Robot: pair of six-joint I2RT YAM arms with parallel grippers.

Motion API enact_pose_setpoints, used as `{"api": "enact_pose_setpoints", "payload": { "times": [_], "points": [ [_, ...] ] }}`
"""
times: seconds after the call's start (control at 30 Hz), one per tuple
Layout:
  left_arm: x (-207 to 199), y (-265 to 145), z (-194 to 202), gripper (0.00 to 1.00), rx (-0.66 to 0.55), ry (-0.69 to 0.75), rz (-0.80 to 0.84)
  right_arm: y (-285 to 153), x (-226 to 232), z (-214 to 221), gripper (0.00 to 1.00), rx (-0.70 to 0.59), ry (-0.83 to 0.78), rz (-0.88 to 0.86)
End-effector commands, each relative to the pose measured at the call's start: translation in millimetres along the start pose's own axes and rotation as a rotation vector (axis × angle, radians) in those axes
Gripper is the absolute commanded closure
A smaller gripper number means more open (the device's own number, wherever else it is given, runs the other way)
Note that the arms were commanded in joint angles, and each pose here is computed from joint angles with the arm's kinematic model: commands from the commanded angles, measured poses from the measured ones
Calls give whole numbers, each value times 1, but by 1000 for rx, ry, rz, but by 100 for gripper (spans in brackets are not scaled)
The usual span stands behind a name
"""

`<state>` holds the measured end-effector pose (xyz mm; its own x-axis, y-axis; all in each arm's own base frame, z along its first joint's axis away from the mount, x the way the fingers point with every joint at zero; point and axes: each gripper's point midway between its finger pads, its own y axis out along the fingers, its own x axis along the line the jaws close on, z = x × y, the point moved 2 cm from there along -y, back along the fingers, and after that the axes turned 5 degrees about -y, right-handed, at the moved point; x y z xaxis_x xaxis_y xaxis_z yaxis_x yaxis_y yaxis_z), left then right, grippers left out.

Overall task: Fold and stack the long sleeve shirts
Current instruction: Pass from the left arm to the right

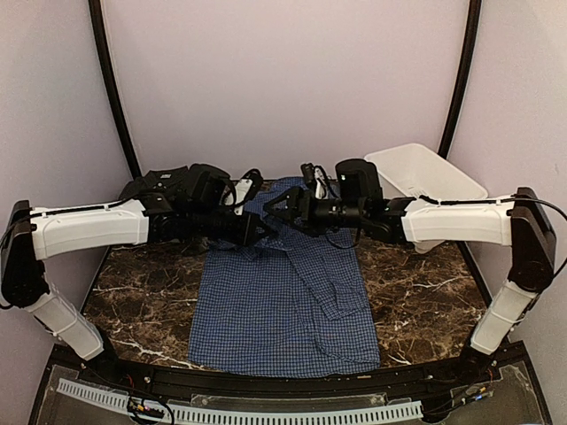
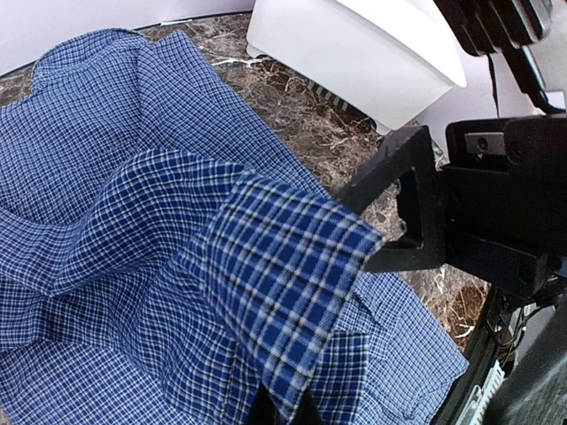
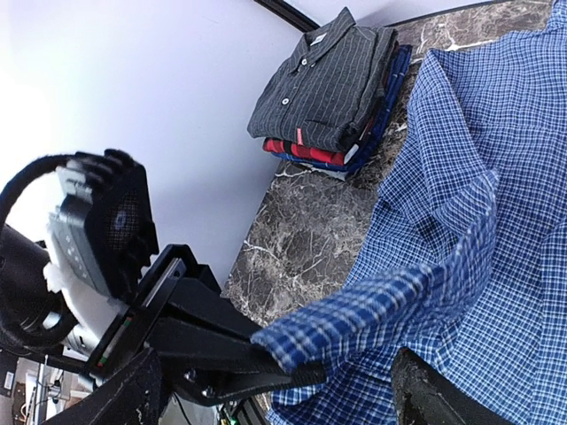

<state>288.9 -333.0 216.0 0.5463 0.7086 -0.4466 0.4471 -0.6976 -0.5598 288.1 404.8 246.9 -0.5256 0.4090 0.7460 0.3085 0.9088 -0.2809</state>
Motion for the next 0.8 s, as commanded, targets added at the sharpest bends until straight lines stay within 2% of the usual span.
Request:
{"api": "enact_pose_setpoints", "payload": {
  "times": [0.0, 0.2, 0.53, 0.67, 0.77],
  "points": [
    [-10, 5, 1, 100, -8, 58, 2, 8, 2, -17, 15, -34, 24, -33],
    [-12, 10, 5, 100, -11, 135, -84, 13, -11, -10, 22, -11, 60, -4],
    [-9, 15, 10, 100, -23, 183, -191, 14, -27, 1, 49, 31, 78, 62],
    [-9, 10, 8, 100, -42, 185, -201, 13, -33, 6, 53, 48, 80, 85],
    [-12, 10, 9, 100, -41, 204, -197, 13, -37, 9, 50, 61, 81, 99]
  ]
}}
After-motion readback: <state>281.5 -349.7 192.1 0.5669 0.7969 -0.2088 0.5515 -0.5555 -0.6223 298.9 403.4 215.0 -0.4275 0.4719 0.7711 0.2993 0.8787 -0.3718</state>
